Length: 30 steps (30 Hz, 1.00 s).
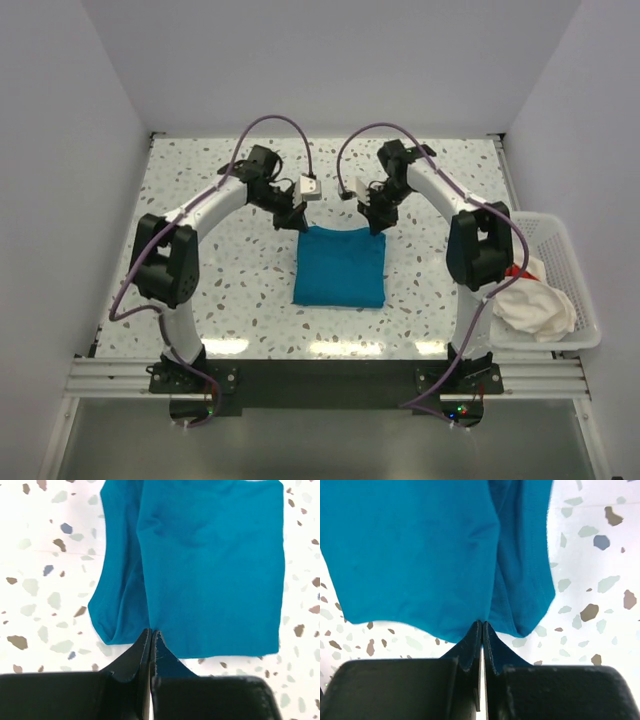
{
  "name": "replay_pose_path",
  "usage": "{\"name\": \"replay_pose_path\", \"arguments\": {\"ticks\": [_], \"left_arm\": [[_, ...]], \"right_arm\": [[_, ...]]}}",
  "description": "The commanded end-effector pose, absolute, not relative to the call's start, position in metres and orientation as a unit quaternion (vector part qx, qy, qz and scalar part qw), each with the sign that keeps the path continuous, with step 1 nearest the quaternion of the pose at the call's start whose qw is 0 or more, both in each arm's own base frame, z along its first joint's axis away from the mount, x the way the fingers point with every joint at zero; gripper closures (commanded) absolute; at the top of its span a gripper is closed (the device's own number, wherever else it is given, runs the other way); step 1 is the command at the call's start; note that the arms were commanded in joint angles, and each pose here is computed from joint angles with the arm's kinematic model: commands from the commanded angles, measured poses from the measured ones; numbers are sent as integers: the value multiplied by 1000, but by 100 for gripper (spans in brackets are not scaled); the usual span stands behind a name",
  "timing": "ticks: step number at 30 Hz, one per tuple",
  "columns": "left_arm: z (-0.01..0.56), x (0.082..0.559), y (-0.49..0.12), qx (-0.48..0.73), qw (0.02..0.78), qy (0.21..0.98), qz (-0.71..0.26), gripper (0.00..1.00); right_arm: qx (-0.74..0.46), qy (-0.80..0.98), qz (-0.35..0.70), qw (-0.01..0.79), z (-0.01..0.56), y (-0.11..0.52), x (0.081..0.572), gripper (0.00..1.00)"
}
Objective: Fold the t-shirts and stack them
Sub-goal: Fold the tshirt
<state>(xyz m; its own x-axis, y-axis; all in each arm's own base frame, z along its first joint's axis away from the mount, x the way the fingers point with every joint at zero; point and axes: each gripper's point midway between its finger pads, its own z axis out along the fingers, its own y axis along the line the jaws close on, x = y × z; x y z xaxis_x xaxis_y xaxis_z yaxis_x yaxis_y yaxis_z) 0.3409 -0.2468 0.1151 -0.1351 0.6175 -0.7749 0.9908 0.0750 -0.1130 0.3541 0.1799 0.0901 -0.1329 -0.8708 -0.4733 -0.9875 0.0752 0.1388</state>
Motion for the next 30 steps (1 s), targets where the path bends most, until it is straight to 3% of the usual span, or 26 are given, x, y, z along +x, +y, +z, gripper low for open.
{"name": "replay_pose_path", "arguments": {"ticks": [1, 10, 16, 20, 25, 30], "left_arm": [[97, 362, -261, 584, 276, 682, -343, 100], [37, 382, -257, 562, 239, 724, -320, 100], [33, 353, -246, 571, 216, 719, -333, 100], [34, 311, -232, 579, 204, 710, -344, 100], [51, 291, -222, 600, 206, 694, -341, 100], [62, 280, -219, 635, 213, 658, -344, 100]], "right_arm": [[-664, 704, 220, 118, 76, 175, 356, 100], [-668, 711, 197, 94, 27, 172, 381, 100], [-663, 712, 210, 97, 14, 183, 378, 100], [-660, 706, 240, 89, 26, 199, 346, 100], [-641, 710, 283, 70, 40, 198, 282, 100], [-625, 717, 300, 70, 59, 201, 268, 100]]}}
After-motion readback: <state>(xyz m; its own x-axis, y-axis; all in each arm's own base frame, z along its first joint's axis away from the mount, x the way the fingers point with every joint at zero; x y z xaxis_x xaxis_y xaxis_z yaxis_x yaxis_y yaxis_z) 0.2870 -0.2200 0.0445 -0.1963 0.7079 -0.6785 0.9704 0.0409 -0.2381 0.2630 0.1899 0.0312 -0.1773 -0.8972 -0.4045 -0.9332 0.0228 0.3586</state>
